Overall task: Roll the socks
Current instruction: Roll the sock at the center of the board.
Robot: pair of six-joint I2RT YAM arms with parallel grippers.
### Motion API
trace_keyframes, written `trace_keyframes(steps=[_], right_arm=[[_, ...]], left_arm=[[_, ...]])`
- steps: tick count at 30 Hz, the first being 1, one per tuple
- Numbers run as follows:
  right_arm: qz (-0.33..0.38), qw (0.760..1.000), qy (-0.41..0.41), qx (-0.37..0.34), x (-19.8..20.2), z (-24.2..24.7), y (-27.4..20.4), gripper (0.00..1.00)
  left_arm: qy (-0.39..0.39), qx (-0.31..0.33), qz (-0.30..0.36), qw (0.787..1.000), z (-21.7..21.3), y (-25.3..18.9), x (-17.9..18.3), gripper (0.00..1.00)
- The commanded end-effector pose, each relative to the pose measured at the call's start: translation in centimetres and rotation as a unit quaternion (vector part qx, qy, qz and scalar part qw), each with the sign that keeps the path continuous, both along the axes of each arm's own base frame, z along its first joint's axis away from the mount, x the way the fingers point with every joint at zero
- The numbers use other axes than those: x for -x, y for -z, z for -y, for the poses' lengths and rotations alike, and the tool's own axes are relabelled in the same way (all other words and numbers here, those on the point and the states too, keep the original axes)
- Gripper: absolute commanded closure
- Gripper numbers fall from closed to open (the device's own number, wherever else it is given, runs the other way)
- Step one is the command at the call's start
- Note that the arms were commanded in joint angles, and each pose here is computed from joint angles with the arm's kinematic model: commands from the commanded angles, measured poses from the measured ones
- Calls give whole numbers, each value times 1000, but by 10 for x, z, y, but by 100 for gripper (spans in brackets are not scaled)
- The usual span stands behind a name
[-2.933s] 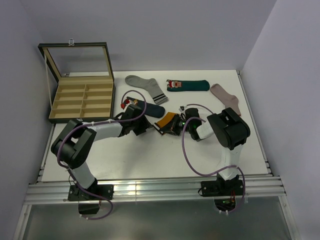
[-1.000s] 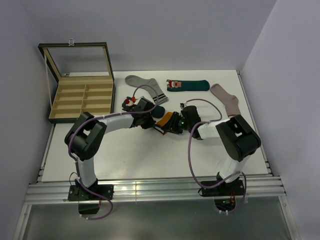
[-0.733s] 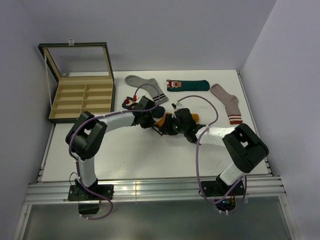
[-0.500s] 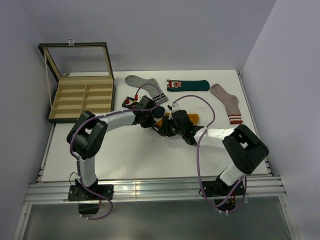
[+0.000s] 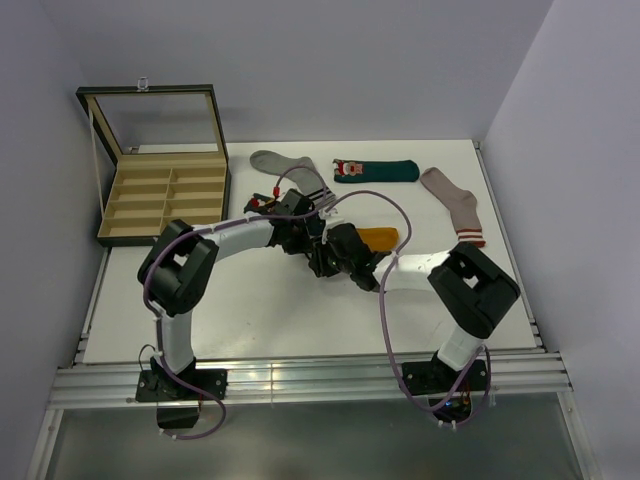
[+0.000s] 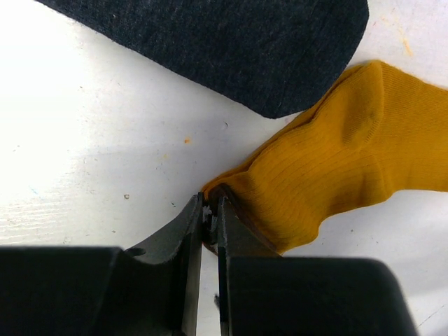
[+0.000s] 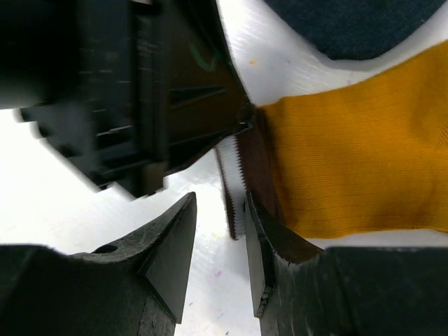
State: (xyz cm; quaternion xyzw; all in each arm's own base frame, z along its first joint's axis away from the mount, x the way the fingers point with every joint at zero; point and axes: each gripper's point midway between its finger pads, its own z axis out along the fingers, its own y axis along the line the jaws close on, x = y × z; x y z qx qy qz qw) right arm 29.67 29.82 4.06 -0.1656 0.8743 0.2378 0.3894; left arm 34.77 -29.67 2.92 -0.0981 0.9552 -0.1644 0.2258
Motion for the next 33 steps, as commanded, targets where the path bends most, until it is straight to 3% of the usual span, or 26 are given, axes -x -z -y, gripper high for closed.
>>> trace_keyframes(steps=[1, 12, 15, 20, 22, 24, 28, 33], right_arm=[[11, 999, 23, 33, -10, 5, 7, 59], [-18, 993, 74, 88, -8, 28, 33, 64], [-35, 992, 70, 98, -5, 29, 40, 77], [-51, 994, 61, 74, -1, 21, 35, 100], [-67, 995, 62, 46, 0, 19, 30, 100], [-92, 993, 74, 14, 1, 22, 31, 100], [-172, 979, 46, -103, 8, 15, 22, 100], [-228, 947, 59, -219, -4, 23, 10, 100]], left_arm=[[19, -9, -5, 1000, 4, -1, 1, 96], [24, -13, -11, 1000, 6, -1, -1, 95], [22, -11, -10, 1000, 6, -3, -2, 93], [-17, 14, 0, 1000, -1, -15, -9, 78], [-43, 34, 11, 998, -10, -24, -13, 65], [-69, 43, 14, 997, -21, -26, -13, 59], [-100, 75, 48, 991, -33, -48, -15, 36], [-89, 121, 63, 987, -26, -51, -7, 31]])
